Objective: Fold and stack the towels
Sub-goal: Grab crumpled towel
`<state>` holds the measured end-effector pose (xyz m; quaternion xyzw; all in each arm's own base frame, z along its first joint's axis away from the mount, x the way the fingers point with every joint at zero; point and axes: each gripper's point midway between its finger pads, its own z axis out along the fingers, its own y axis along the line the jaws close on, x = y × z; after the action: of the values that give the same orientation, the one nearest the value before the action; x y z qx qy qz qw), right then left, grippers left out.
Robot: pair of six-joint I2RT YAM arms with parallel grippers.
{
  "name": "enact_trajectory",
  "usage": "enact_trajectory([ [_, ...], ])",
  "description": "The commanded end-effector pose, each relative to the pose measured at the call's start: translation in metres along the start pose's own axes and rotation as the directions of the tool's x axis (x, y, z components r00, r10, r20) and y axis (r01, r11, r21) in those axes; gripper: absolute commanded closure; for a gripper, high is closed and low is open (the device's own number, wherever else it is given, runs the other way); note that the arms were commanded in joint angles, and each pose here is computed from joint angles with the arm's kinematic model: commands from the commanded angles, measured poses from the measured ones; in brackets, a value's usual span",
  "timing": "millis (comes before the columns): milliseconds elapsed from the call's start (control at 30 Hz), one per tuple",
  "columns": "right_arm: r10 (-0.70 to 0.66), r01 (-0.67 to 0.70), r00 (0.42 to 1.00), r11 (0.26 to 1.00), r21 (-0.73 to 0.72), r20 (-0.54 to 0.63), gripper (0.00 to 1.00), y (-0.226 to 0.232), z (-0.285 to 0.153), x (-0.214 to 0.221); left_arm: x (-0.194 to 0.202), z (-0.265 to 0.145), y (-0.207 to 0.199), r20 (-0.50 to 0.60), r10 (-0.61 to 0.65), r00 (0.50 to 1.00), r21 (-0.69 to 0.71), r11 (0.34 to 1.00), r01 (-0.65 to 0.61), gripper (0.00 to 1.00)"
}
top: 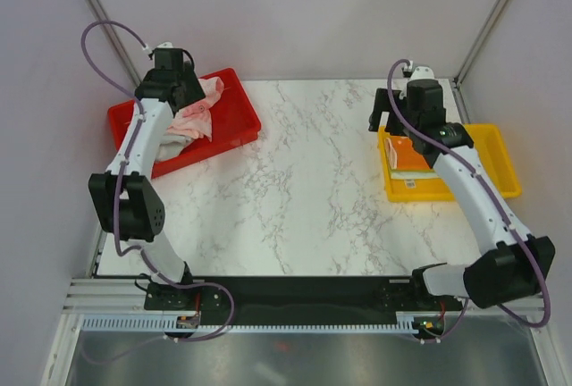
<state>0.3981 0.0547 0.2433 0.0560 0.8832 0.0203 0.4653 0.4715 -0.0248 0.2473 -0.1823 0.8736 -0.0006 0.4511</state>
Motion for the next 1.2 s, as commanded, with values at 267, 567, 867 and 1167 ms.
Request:
enact_trajectory([
  [267, 0.17, -0.125, 0.982, 0.917, -0.378, 0.087, 0.02, 0.075, -0.038, 0.0, 0.02, 0.062, 0.098, -0.133, 0.017, 0.991, -0.322, 0.945, -0.06, 0.33],
  [567, 0.105, -0.068, 0.993, 0.892, -0.448, 0.059, 0.03, 0.111, -0.029, 0.007, 0.073, 0.046, 0.128, -0.203, -0.077, 0.976, -0.433, 0.901, -0.019, 0.34],
  [867, 0.08, -0.04, 0.995, 0.871, -0.489, 0.061, 0.03, 0.135, -0.038, 0.007, 0.096, 0.063, 0.126, -0.212, -0.166, 0.963, -0.455, 0.889, 0.053, 0.51],
  [1167, 0.377, -0.371, 0.829, 0.923, -0.099, 0.413, 0.02, 0.026, -0.096, -0.067, 0.008, 0.028, 0.096, -0.041, -0.133, 0.99, -0.317, 0.942, 0.113, 0.98],
])
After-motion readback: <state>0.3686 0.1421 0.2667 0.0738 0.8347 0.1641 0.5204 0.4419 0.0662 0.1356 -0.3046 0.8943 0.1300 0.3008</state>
